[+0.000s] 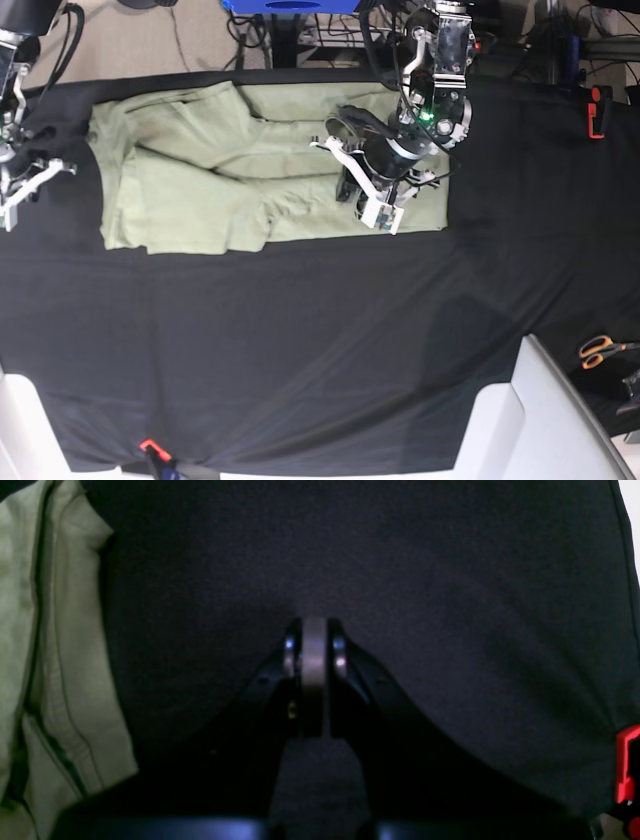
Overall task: Fold the T-shirt properly
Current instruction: 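Fold the grasped strip end over toward the right gripper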
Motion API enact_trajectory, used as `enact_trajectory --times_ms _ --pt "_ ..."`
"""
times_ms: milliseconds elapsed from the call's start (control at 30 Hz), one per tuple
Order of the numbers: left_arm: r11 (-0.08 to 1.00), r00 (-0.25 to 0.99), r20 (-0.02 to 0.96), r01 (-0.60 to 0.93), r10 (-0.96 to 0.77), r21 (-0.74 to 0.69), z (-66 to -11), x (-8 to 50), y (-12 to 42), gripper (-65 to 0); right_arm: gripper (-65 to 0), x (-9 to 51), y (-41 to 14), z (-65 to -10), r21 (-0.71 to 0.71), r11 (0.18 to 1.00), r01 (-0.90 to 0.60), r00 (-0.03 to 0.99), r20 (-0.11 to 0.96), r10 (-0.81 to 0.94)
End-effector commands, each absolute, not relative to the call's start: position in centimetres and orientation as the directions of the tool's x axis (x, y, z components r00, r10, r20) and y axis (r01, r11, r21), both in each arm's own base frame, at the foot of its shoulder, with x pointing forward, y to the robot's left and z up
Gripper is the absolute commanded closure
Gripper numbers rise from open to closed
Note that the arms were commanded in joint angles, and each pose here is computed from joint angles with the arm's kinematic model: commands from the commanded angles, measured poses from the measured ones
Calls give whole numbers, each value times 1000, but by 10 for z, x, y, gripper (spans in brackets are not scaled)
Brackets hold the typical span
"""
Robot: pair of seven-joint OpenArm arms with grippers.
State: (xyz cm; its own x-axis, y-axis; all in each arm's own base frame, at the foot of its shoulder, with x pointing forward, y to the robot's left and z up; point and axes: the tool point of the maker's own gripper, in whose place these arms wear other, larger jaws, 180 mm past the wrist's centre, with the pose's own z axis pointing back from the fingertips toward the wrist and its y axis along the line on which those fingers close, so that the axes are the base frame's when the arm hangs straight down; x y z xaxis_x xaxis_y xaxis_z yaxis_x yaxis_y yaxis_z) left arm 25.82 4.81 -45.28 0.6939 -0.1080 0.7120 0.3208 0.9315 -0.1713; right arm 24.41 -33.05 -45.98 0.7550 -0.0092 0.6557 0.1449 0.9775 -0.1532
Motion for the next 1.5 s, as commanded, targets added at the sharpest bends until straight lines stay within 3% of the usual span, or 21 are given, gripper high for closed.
enact_trajectory --times_ms 0,467,600,700,800,833,967,1100,1267,1300,1367,1433,1467 --pt "929 669 737 325 -94 -176 -445 268 45 0 -18 256 -339 -444 -172 974 148 722 692 13" --pt "893 665 732 408 -148 -190 -448 265 14 0 -23 256 -339 -444 -172 974 148 721 693 13" --pt "891 660 736 413 -148 -191 -446 266 12 -323 -23 256 -339 -444 -172 974 148 721 693 13" --pt "886 645 749 425 -151 -187 -440 272 7 -520 -23 256 -340 -443 -175 973 147 721 693 16" --pt "855 622 763 480 -175 -196 -434 271 -14 -638 -23 256 -341 -443 -177 973 147 721 693 17" --pt "835 612 767 513 -193 -199 -431 268 -26 -650 -23 256 -341 -443 -177 973 147 721 693 17" --pt "744 538 799 642 -268 -182 -416 265 -74 -650 -23 256 -340 -444 -174 974 148 721 693 14" --pt "738 505 823 654 -262 -166 -402 272 -78 -650 -23 257 -339 -444 -172 974 146 721 693 14" --pt "787 508 810 610 -294 -96 -406 259 -20 -642 -23 261 -338 -433 -184 973 142 700 713 33" --pt "807 524 799 584 -296 -84 -410 254 -2 -587 -23 262 -337 -427 -192 972 137 691 722 46" --pt "845 556 782 529 -282 -72 -415 247 27 -369 -23 260 -331 -418 -201 971 128 674 736 63" --pt "874 588 765 481 -262 -71 -421 240 47 -38 -24 264 -320 -408 -191 973 126 646 760 66" --pt "880 596 760 470 -257 -71 -423 238 51 0 -24 265 -318 -405 -191 974 126 638 767 68"
